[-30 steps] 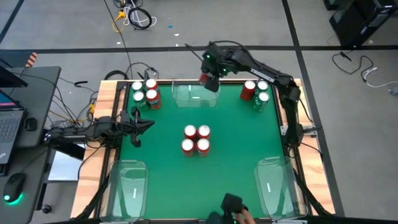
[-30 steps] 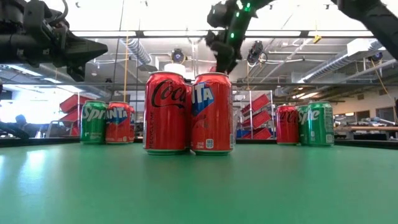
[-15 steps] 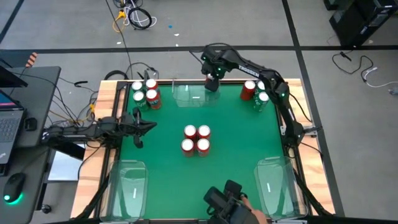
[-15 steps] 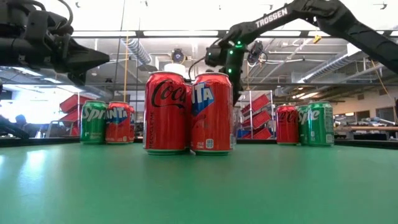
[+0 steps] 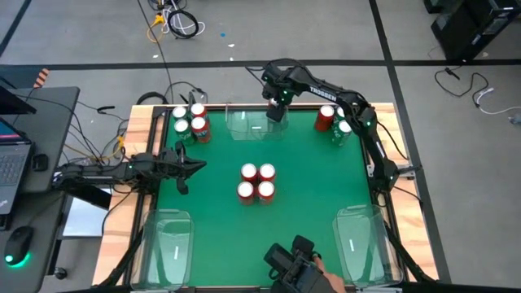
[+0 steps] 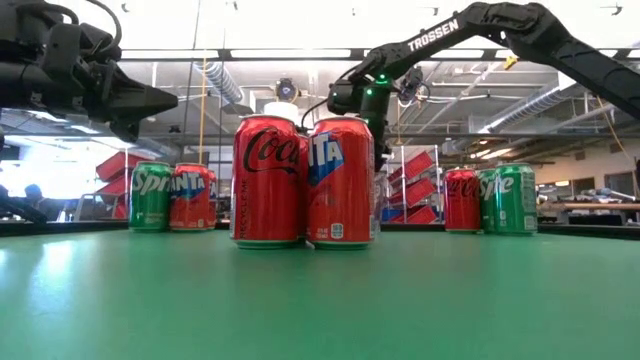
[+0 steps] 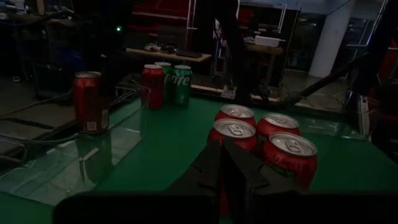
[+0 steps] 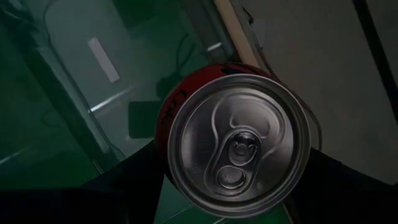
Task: Sort soda cans
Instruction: Put the red-black soda can into the top transparent bin
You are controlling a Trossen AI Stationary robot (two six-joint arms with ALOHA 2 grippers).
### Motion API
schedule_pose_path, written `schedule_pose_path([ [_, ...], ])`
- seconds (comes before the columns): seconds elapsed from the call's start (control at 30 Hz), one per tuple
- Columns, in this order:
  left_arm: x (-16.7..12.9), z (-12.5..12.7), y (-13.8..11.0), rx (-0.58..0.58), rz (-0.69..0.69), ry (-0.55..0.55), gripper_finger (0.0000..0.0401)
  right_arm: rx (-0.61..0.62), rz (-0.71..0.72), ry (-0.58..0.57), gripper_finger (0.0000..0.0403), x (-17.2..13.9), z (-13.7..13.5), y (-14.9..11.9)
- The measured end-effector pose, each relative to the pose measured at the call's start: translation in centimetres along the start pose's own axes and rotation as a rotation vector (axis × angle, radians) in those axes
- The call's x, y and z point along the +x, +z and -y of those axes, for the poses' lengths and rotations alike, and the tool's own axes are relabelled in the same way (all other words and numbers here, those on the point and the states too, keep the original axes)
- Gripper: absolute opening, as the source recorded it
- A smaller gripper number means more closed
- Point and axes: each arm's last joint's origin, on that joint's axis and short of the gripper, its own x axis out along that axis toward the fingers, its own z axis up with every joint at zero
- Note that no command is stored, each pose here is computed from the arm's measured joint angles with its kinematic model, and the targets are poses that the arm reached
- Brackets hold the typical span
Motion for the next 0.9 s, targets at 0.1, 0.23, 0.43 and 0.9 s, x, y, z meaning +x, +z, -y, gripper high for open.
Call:
schedule_pose_path([
  [0.1,0.0,0.0,0.0,0.0,0.0,0.0,0.0019,-0.002,0.003,0.0,0.0284,0.0,-0.1,0.0],
  [0.23,0.0,0.0,0.0,0.0,0.0,0.0,0.0019,-0.01,0.005,-0.006,0.0285,0.0,-0.3,0.1],
  [0.43,0.0,0.0,0.0,-0.005,0.0,0.0,0.0019,-0.018,0.002,-0.016,0.0298,-0.3,-0.6,0.2],
  [0.9,0.0,0.0,0.0,-0.007,0.0,0.001,0.0019,-0.035,0.042,-0.063,0.0349,-3.2,-0.8,1.2],
])
